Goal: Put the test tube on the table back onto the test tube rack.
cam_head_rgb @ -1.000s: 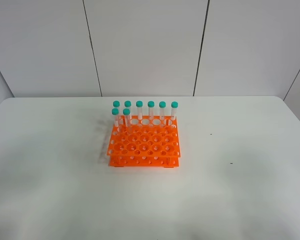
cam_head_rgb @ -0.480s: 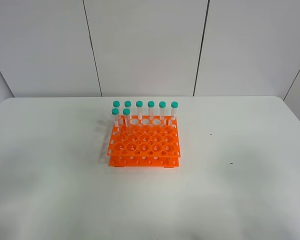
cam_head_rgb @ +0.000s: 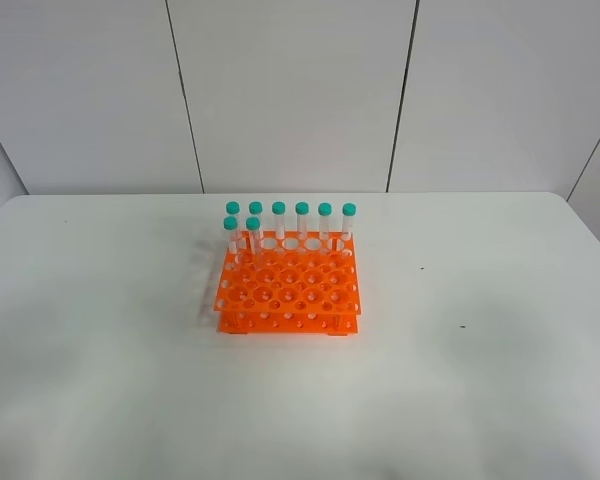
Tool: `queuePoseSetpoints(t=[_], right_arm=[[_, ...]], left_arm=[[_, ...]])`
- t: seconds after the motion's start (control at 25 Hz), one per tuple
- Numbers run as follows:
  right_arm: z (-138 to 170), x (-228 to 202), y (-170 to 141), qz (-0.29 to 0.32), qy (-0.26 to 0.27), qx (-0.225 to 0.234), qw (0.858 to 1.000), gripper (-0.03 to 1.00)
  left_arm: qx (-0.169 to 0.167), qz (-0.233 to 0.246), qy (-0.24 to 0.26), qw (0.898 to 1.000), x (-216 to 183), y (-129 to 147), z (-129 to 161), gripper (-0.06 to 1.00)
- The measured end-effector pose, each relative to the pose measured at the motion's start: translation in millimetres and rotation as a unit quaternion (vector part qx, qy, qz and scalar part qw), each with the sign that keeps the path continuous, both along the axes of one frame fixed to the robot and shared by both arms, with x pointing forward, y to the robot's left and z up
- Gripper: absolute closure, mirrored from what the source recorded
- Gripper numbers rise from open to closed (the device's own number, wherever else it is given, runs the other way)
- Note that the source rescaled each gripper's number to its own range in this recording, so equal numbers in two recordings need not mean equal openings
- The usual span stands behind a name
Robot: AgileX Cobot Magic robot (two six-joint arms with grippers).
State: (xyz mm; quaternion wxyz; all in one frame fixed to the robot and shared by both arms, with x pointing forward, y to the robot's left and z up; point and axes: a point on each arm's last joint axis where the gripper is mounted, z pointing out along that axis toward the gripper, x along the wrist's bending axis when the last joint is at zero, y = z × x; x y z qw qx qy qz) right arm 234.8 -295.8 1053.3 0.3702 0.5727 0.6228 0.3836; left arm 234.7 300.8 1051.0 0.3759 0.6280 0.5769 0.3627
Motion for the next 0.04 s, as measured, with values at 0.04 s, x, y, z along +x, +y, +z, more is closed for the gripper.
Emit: queuePoseSetpoints(t=[0.04], right_arm=[[0.0, 0.0, 0.0, 0.0, 0.0, 0.0, 1.0, -0.03]], left_arm=[[0.0, 0.0, 0.0, 1.0, 0.0, 0.0, 0.0, -0.04]])
